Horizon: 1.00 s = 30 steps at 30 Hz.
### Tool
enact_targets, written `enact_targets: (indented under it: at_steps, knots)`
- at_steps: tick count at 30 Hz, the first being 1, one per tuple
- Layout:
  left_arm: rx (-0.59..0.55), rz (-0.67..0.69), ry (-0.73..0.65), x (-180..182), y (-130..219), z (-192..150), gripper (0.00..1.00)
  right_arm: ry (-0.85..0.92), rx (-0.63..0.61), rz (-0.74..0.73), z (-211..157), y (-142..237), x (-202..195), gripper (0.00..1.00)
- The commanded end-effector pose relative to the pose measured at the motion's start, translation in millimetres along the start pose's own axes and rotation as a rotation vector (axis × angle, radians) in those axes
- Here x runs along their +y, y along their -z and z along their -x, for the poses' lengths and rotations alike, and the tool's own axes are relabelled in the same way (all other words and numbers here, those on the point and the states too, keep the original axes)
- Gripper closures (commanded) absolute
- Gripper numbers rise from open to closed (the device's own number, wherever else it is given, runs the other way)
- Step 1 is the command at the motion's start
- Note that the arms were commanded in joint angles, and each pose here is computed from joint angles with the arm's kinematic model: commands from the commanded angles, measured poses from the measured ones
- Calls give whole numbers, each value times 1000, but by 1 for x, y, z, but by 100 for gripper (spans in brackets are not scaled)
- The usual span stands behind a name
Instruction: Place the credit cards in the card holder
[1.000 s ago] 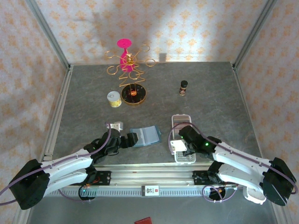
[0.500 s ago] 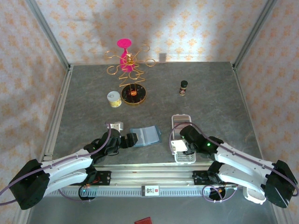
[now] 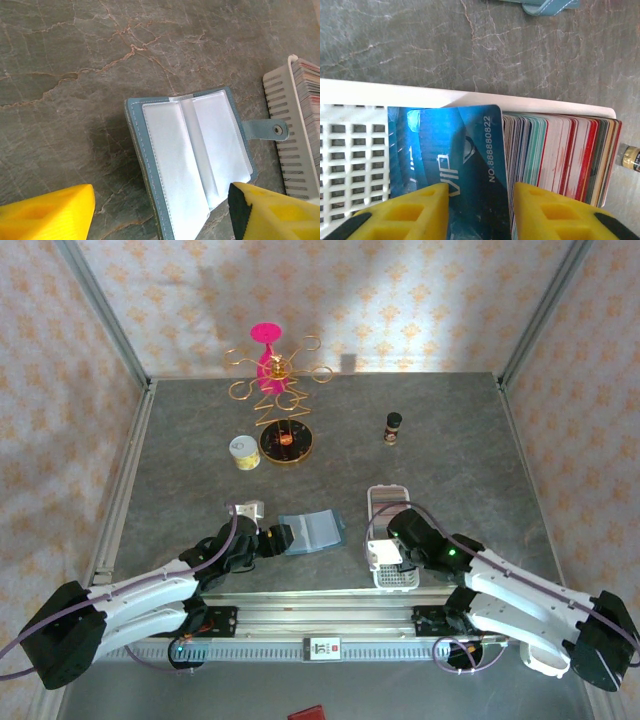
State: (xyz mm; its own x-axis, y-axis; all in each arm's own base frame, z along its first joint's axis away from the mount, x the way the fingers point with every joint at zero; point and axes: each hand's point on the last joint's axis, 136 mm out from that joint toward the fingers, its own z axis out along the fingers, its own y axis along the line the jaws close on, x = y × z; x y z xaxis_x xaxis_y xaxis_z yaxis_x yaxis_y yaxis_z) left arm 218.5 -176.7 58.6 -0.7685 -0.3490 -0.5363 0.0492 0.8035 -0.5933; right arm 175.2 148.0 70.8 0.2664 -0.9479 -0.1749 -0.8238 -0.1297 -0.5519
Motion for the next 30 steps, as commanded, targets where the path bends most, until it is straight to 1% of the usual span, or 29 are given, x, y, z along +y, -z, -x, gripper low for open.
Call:
enact_targets:
  at_steps: [1,2,7,13,21,25,28,30]
  knots:
    - [-12,-8,14,0,0,2,30,-18,4,-22,-1,5,-6,67]
    - [-13,-6,15,1,0,2,31,-19,4,-20,-1,5,-5,68]
    - [-18,-10,17,-1,1,4,32,-27,2,-23,-1,6,-6,70]
    - [-20,4,9,0,2,6,33,-30,5,-35,-2,11,-9,75]
    - [-37,13,-2,-4,5,14,34,-49,-4,-42,-1,19,-12,84]
    - [-35,13,-4,-6,6,14,36,-63,-12,-49,1,23,-15,86]
    - [-34,9,-7,-8,6,16,37,-81,-26,-45,3,27,-17,91]
    - [-36,8,-15,-11,8,18,39,-94,-37,-31,6,30,-16,95]
